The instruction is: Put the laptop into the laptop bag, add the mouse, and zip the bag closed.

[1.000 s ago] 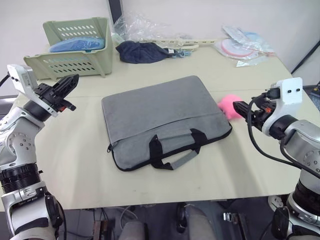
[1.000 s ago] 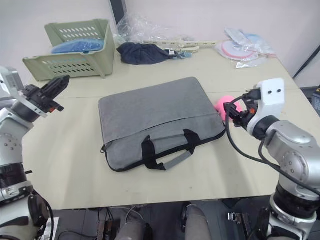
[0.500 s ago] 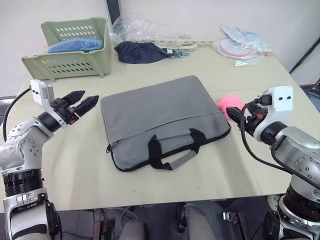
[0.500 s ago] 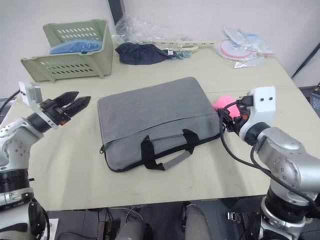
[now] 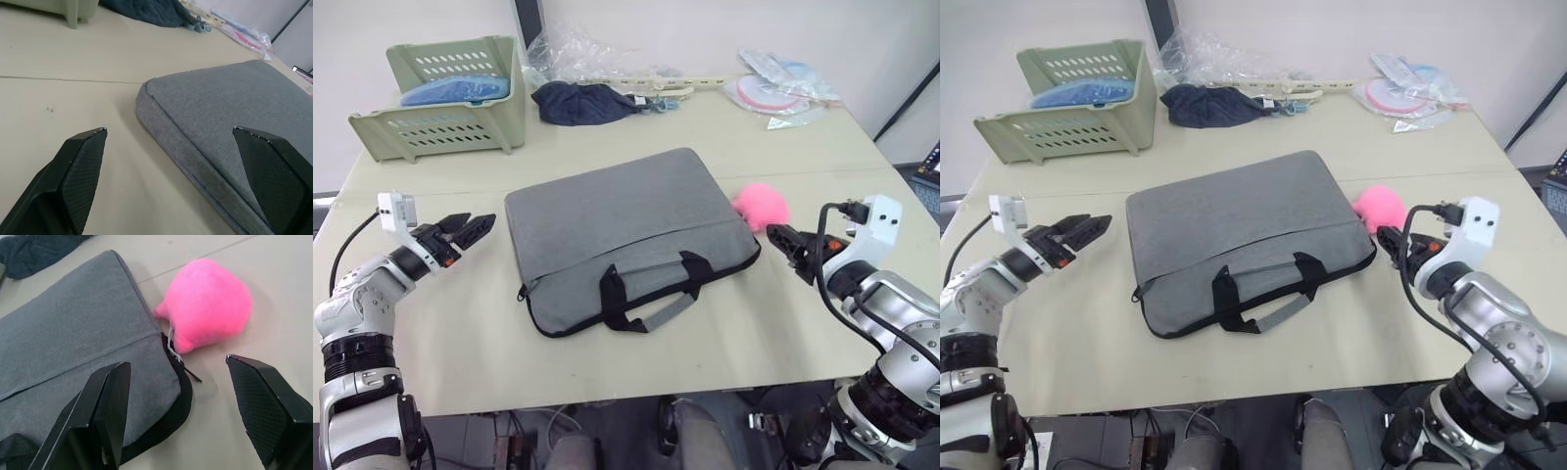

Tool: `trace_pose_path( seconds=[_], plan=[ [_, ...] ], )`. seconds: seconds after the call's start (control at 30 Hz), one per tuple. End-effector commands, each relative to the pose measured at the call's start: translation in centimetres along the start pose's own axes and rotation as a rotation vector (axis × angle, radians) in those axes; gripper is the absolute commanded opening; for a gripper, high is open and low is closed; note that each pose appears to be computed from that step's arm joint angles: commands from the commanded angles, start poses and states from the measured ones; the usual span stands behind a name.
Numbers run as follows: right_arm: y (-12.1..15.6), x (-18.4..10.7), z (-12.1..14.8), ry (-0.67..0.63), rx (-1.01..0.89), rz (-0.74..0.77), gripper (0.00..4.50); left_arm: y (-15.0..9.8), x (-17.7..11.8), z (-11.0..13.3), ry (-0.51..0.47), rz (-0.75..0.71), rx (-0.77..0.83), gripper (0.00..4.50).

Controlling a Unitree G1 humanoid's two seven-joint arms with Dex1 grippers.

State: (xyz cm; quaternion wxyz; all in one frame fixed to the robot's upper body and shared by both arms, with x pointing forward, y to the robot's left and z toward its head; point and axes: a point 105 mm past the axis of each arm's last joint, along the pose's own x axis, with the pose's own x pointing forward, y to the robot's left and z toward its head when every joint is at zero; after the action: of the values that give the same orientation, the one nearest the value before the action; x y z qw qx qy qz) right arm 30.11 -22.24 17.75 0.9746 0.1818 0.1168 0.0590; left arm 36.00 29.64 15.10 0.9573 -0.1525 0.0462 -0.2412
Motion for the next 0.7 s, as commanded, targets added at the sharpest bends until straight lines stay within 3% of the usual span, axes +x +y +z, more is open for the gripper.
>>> trace_pose_path(
  seconds=[0.03, 0.2, 0.7],
  plan=[
    [-0.3, 0.3, -0.4, -0.013, 0.041, -0.012, 3.45, -1.0, 1.7, -0.3, 0.008, -0.044, -0.003, 4.43],
    [-0.4, 1.6, -2.0, 0.02, 0.077, 0.003, 3.45, -2.7, 3.9, -1.3, 0.021, -0.106, -0.051, 4.43],
    [0.1, 2.9, -4.1, 0.045, 0.089, 0.033, 3.45, -1.9, 3.9, -1.8, 0.017, -0.045, -0.099, 4.43]
  ],
)
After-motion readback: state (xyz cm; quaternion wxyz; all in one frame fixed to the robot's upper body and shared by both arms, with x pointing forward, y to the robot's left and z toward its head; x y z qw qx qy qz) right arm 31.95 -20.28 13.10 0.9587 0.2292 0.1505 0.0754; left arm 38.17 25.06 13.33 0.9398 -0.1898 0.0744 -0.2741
